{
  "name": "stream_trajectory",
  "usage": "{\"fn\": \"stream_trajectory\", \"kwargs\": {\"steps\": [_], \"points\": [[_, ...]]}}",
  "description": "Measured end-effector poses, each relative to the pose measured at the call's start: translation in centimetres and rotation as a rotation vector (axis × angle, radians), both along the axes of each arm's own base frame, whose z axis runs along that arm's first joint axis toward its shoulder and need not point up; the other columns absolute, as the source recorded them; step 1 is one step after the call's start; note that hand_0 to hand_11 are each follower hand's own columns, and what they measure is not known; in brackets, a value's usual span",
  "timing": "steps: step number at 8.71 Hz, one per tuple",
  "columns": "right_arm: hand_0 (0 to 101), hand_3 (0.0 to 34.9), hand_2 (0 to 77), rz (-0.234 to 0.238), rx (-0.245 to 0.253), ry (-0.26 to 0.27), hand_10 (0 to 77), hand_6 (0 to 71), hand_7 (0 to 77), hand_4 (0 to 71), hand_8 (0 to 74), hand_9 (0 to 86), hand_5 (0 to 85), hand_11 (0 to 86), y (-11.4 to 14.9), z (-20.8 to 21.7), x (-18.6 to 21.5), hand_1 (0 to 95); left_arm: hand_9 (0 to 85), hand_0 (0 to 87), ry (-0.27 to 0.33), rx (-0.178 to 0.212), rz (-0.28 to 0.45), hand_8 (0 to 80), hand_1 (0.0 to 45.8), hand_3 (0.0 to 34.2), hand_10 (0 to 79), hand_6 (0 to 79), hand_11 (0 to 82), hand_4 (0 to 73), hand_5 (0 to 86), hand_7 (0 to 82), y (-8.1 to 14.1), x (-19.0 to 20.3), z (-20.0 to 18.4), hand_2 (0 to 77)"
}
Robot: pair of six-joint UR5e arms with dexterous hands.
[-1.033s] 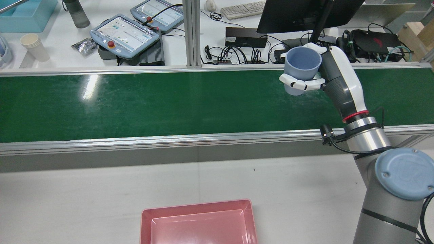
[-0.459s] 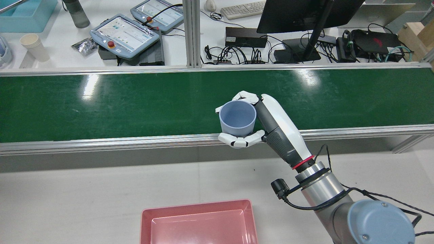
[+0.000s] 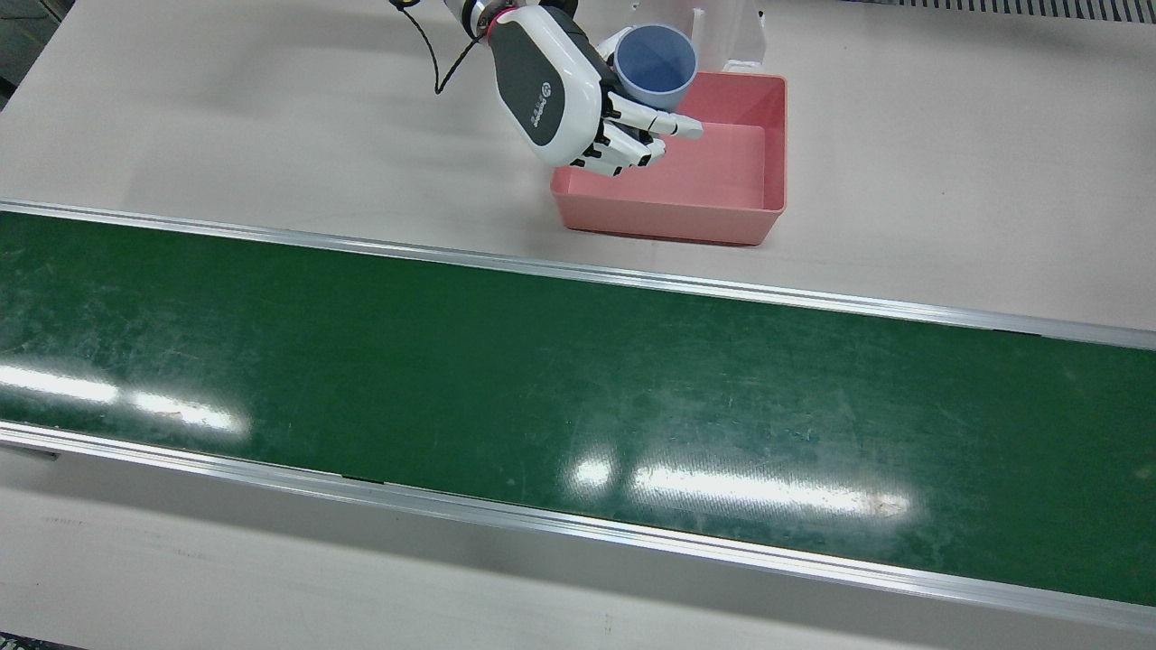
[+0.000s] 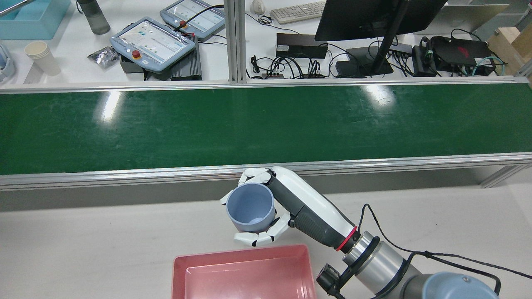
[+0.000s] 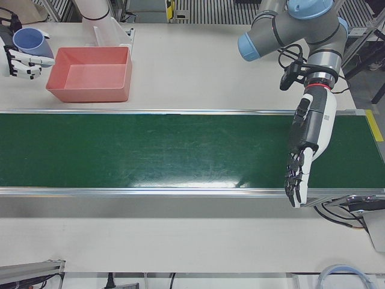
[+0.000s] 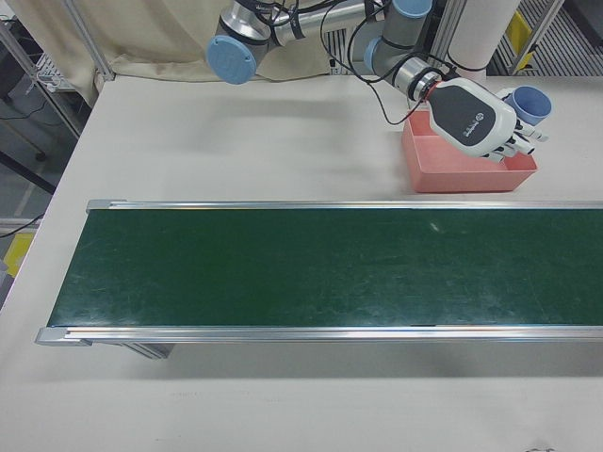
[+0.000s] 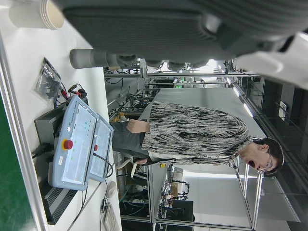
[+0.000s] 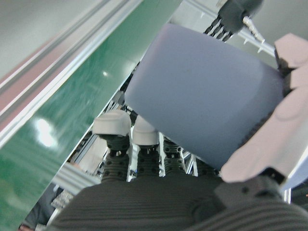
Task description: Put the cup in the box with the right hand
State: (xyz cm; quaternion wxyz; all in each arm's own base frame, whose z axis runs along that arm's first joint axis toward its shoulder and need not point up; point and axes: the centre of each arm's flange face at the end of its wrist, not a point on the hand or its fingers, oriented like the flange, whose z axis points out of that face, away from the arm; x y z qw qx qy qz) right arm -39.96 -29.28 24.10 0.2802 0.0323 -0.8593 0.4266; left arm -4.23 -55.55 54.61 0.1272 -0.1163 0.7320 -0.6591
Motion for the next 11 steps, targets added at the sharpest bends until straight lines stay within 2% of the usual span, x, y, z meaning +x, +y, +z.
{"fn": "stream_trajectory", "kwargs": {"steps": [2,4,5,6,7,8,9,10,11], "points": [[33,0.0,33.3,-0.099,0.027,0.03,58.4,39.8,69.8,36.0,64.4,73.6,9.3,69.8,3.7,0.7,-1.6,4.9,0.0,0.0,0.0,-0.001,0.0,0.0,0.5,0.0,0.0,0.0,0.0,1.1,0.0,0.0,0.0,0.0,0.0,1.1],[33,0.0,33.3,-0.155,0.045,0.068,55.6,38.7,69.8,36.0,64.4,73.6,9.3,69.8,6.6,1.9,-1.5,4.9,0.0,0.0,0.0,-0.001,0.0,0.0,0.5,0.0,0.0,0.0,0.0,1.1,0.0,0.0,0.0,0.0,0.1,1.1],[33,0.0,33.3,-0.169,0.046,0.084,46.9,30.0,69.8,36.0,54.0,73.6,9.3,62.2,7.4,2.5,-1.3,4.9,0.0,0.0,0.0,-0.001,0.0,0.0,0.5,0.0,0.0,0.0,0.0,1.1,0.5,0.0,0.0,0.0,0.1,1.1],[36,0.0,33.3,-0.18,0.044,0.096,36.5,19.1,61.6,32.2,42.5,27.8,3.3,52.9,8.0,2.9,-1.5,6.0,0.0,0.0,0.0,-0.001,0.0,0.0,0.5,0.0,0.0,0.0,0.0,1.1,0.5,0.0,0.0,0.0,0.1,1.1],[32,0.1,27.8,-0.189,0.041,0.106,23.5,2.7,50.7,24.5,22.9,0.0,1.1,42.5,8.5,3.3,-1.8,5.4,0.0,0.0,0.0,-0.001,0.0,0.0,0.5,0.0,0.0,0.0,0.0,1.1,0.5,0.0,0.0,0.0,0.1,1.1],[17,0.2,4.4,-0.195,0.037,0.112,1.1,0.5,19.1,0.0,0.5,0.0,0.5,18.5,8.9,3.6,-2.1,1.1,0.0,0.0,0.0,-0.001,0.0,0.0,0.5,0.0,0.0,0.0,0.0,1.1,0.5,0.0,0.0,0.0,0.1,1.1],[17,0.2,4.4,-0.199,0.034,0.113,1.1,0.5,19.1,0.0,0.5,0.0,0.5,18.5,9.2,3.6,-2.3,1.1,0.0,0.0,0.0,-0.001,0.0,0.0,0.5,0.0,0.0,0.5,0.0,1.1,0.5,0.0,0.0,0.0,0.1,1.1],[0,5.3,1.1,-0.2,0.033,0.106,0.0,0.5,2.2,0.0,0.5,0.0,0.5,1.1,9.3,3.5,-2.2,1.1,0.0,0.0,0.0,-0.001,0.0,0.0,0.5,0.0,0.0,0.5,0.0,1.1,0.5,0.0,0.0,0.0,0.1,1.1],[2,6.2,1.1,-0.187,0.036,0.083,0.0,0.5,1.6,0.0,0.5,0.5,0.5,1.1,8.8,2.7,-1.1,1.1,0.0,0.0,0.0,-0.001,0.001,0.0,0.5,0.0,0.0,0.0,0.0,1.1,0.5,0.5,0.0,0.0,0.1,1.1]]}}
